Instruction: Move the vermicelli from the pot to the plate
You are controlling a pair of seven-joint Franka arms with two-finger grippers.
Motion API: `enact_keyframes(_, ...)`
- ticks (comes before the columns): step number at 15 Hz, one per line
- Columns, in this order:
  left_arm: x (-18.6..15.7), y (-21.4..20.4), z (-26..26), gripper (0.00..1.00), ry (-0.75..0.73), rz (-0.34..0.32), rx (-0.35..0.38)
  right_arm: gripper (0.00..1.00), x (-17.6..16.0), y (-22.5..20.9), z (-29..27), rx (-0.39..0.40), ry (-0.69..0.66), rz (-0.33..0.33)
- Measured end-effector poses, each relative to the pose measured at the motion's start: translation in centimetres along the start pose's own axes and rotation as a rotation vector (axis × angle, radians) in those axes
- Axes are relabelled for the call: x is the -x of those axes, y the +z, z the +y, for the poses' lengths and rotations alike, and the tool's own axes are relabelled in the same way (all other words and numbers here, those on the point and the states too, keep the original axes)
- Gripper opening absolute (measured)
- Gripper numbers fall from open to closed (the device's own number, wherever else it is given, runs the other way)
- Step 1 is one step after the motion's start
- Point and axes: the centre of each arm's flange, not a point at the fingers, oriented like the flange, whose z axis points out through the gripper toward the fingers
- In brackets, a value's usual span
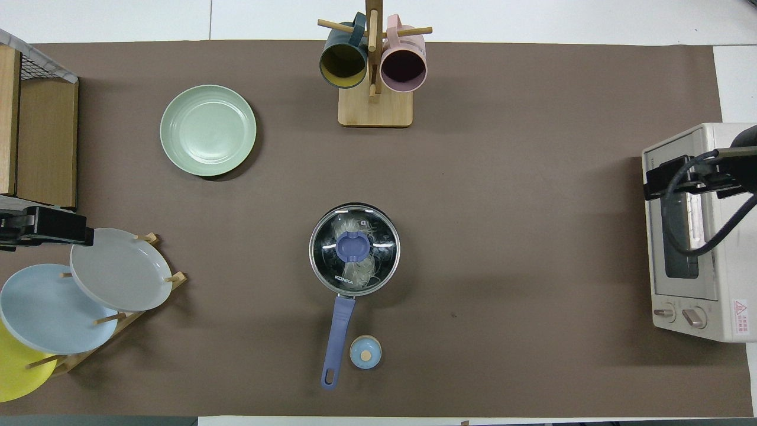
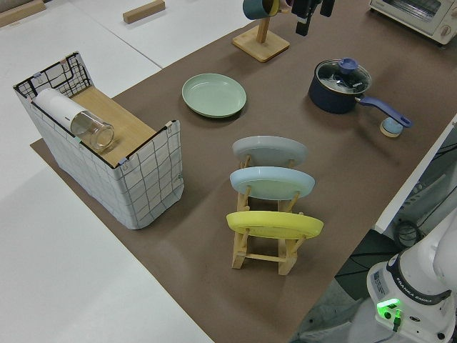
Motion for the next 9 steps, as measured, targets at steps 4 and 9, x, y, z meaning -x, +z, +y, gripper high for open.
enact_keyframes(4, 0.0, 0.0, 0.0, 1.0, 0.0, 0.0, 0.0, 1.0, -0.1, -0.1, -0.5, 0.0, -0.02, 0.007)
enact_keyframes(9, 0.0, 0.0, 0.0, 1.0, 0.0, 0.0, 0.0, 1.0, 0.0, -0.4, -4.3, -0.014, -0.09, 0.024)
